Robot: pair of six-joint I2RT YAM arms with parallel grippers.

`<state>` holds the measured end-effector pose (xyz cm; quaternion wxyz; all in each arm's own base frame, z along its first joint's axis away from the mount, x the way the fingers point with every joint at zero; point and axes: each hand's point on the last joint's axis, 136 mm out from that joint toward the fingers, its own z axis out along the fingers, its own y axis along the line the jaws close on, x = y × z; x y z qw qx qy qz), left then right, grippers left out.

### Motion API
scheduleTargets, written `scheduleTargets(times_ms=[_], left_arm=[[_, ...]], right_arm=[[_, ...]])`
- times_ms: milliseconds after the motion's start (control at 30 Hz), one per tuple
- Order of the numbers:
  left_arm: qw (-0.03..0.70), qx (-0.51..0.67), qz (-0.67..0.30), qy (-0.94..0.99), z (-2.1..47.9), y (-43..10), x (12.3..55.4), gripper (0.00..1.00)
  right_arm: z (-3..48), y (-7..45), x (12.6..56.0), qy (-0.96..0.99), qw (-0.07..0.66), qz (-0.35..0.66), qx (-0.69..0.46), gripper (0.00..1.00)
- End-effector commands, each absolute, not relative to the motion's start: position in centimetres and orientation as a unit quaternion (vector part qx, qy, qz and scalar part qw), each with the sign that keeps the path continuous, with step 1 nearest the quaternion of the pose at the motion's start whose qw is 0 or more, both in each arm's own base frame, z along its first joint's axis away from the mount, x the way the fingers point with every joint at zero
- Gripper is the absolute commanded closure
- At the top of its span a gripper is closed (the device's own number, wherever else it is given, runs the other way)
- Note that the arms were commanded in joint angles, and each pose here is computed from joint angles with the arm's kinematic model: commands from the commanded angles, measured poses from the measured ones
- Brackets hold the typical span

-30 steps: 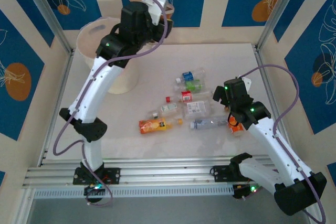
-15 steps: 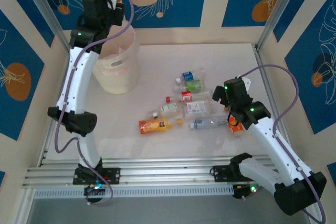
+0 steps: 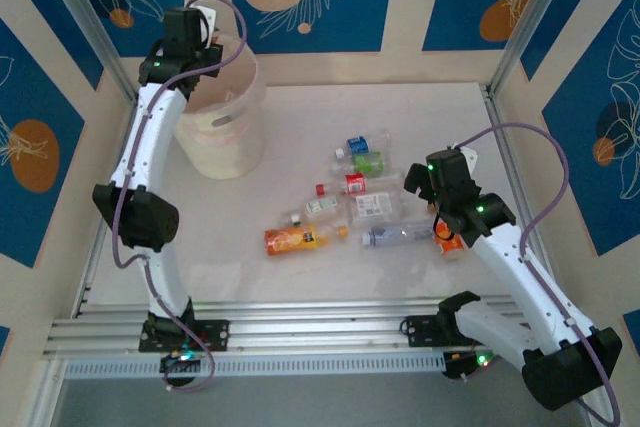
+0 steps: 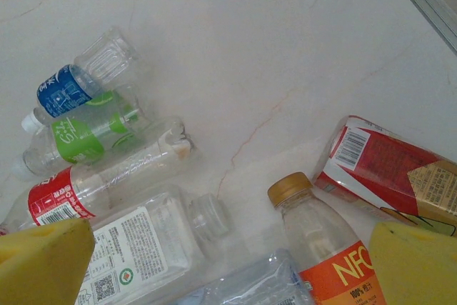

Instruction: Put the plastic bottles in the bin

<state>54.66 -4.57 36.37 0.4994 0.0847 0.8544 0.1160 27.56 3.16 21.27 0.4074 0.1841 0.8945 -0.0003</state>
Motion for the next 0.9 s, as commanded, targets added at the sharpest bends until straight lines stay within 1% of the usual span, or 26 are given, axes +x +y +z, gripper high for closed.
scheduleTargets(times_ms=[0,233,433,567,633,733,867], left_arm=[[0.488,0.093,0.109,0.861,34.9,-4.2,55.4,0.46],[0.440,0.093,0.104,0.887,30.5,-4.2,56.0,0.38],[0.418,0.081,0.100,0.899,29.0,-4.0,55.6,0.31],[0.419,0.071,0.102,0.900,29.4,-3.7,55.2,0.22],[0.423,0.066,0.102,0.898,30.0,-3.7,55.0,0.15],[0.436,0.059,0.099,0.893,31.4,-3.6,54.5,0.09],[0.450,0.053,0.085,0.887,33.7,-3.9,53.6,0.06]], right_arm=[[21.5,3.1,27.3,0.892,0.410,0.007,0.189,0.01],[21.7,3.1,27.2,0.892,0.410,0.005,0.190,0.01],[21.5,3.0,27.2,0.892,0.409,0.003,0.191,0.01],[21.5,3.0,27.2,0.892,0.409,0.003,0.191,0.01],[21.5,3.0,27.2,0.892,0.410,0.003,0.190,0.01],[21.5,3.0,27.2,0.892,0.410,0.003,0.190,0.01],[21.5,3.1,27.3,0.892,0.411,0.004,0.189,0.01]])
